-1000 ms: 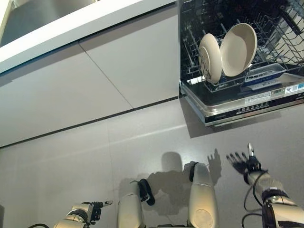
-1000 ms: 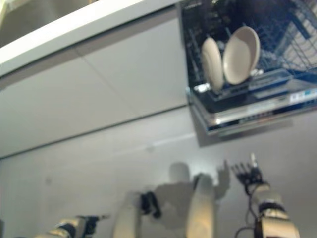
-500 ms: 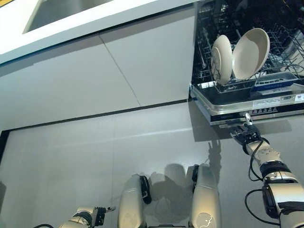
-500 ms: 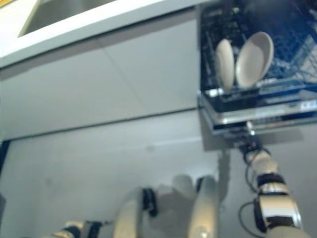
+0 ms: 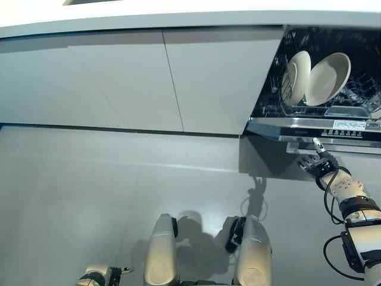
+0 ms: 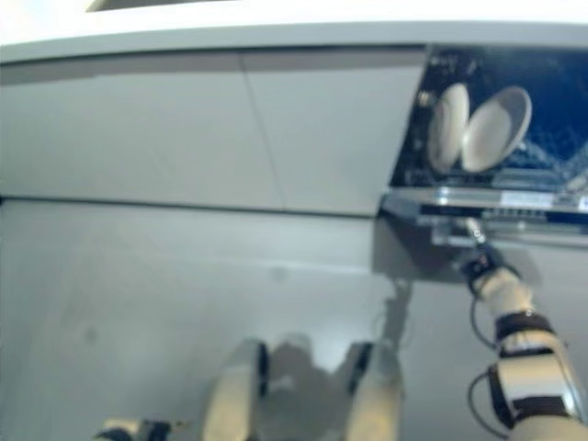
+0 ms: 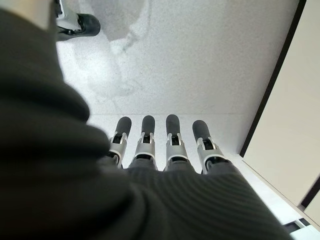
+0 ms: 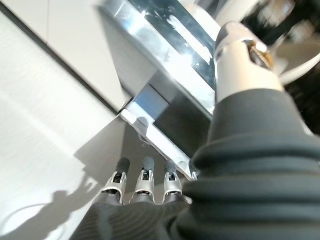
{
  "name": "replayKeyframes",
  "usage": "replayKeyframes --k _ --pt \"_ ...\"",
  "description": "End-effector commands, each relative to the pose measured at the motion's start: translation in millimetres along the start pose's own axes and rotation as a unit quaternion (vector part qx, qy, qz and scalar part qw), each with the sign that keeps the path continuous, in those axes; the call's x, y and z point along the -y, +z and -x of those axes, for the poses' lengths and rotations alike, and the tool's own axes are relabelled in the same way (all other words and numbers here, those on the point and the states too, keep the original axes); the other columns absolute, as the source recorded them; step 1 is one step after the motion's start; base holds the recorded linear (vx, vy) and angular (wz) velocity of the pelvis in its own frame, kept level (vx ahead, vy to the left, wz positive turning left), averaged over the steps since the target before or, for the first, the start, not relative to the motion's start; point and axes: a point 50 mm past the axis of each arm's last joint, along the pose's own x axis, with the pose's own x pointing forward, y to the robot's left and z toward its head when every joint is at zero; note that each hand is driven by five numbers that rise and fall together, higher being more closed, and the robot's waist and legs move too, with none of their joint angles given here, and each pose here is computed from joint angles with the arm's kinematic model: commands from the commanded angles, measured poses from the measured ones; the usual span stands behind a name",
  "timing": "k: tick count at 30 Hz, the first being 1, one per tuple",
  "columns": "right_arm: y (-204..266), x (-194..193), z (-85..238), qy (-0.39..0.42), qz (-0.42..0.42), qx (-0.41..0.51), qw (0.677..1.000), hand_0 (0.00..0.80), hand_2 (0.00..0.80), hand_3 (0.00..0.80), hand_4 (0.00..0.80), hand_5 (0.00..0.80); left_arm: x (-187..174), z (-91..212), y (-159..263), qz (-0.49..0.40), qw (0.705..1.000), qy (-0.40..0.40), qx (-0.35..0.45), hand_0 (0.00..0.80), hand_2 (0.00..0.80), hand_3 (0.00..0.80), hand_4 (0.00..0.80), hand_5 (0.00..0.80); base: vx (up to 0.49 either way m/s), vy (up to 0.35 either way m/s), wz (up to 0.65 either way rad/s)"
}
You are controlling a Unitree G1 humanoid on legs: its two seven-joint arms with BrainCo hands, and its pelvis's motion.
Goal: Take plates into dishwasher
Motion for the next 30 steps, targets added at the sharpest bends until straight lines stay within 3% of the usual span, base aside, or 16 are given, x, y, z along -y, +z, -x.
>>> replayKeyframes --k 1,9,15,19,25,28,30 --pt "101 -179 49 0.366 -0.066 0.172 0.912 0.000 0.000 0.000 0.000 0.000 -23 0 -6 -0.065 0.997 0.043 0.002 0.000 0.000 0.000 0.000 0.000 -0.046 0.000 0.04" --pt "87 -153 34 0.309 -0.030 0.151 0.939 0.000 0.000 0.000 0.000 0.000 -28 -1 -12 -0.061 0.997 0.050 0.002 0.000 0.000 0.000 0.000 0.000 -0.006 0.014 0.18" --pt "61 -108 13 0.184 0.139 0.110 0.967 0.000 0.000 0.000 0.000 0.000 -20 -2 -12 -0.062 0.997 0.035 0.006 0.000 0.000 0.000 0.000 0.000 0.027 0.022 0.05" --pt "19 -68 1 0.132 0.240 0.045 0.961 0.000 0.000 0.000 0.000 0.000 -12 -4 -16 -0.062 0.998 0.026 0.001 0.000 0.000 0.000 0.000 0.000 0.077 0.039 -0.07" --pt "-98 3 7 0.109 0.405 -0.086 0.904 0.000 0.000 0.000 0.000 0.000 3 -7 -23 -0.031 0.999 0.002 0.020 0.000 0.000 0.000 0.000 0.000 0.022 0.086 -0.11" --pt "-139 39 23 0.098 0.435 -0.130 0.885 0.000 0.000 0.000 0.000 0.000 8 -8 -25 -0.034 0.999 -0.004 0.033 0.000 0.000 0.000 0.000 0.000 -0.021 0.075 -0.06" --pt "-181 73 47 0.082 0.351 -0.205 0.910 0.000 0.000 0.000 0.000 0.000 16 -8 -23 -0.038 0.998 -0.022 0.044 0.000 0.000 0.000 0.000 0.000 -0.046 0.078 -0.09"
